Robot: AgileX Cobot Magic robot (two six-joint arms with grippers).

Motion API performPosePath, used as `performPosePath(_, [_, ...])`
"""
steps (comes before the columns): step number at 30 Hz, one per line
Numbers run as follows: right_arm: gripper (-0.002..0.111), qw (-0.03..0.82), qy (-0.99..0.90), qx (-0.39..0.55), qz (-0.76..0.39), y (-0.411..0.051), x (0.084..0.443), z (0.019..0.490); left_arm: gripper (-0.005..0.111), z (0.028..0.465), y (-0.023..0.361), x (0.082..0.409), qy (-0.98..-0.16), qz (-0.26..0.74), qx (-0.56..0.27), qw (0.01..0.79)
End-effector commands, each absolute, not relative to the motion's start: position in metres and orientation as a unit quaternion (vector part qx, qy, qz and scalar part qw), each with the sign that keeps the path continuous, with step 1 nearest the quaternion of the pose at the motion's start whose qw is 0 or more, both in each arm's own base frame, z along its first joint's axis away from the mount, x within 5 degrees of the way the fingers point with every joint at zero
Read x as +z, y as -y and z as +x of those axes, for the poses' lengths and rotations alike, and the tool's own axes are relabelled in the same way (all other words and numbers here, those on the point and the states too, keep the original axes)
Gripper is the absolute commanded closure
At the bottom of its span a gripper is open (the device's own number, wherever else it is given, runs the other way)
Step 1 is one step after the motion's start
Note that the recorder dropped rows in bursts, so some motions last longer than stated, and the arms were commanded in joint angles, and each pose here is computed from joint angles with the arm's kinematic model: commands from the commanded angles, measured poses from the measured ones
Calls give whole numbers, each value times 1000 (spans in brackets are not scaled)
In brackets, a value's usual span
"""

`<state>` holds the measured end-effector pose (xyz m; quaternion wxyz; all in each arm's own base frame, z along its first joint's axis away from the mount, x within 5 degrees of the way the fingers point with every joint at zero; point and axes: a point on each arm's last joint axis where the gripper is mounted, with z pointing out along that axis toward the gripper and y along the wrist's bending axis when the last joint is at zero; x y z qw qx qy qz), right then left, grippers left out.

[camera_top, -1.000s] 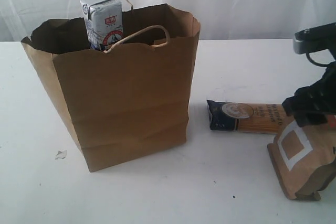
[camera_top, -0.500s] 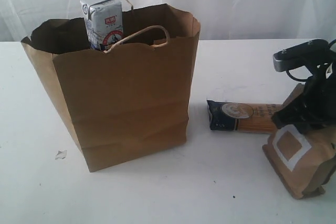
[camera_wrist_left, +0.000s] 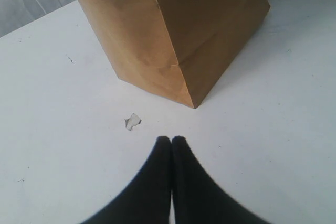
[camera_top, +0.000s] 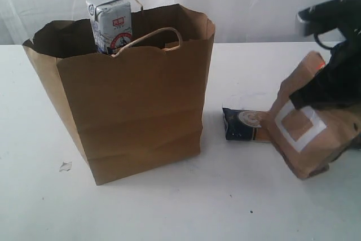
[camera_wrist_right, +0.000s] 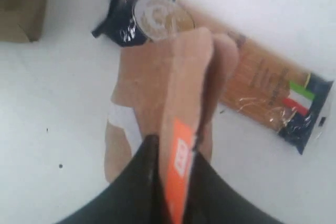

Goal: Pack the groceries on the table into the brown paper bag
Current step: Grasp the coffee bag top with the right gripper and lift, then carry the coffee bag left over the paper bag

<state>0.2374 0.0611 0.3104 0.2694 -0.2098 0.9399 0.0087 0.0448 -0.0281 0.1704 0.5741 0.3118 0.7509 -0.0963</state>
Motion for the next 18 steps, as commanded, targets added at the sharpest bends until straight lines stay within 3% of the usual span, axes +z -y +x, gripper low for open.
performPosePath(1, [108,355,-907,14,-228,-67,357,226,106,45,28,169,-752,310,-99,573])
performPosePath(13, [108,515,-809,47,-280,-96,449,214,106,45,28,169,-752,310,-99,573])
performPosePath(18, [108,557,-774,64,-295,-112,470,215,106,45,28,169,-752,310,-99,573])
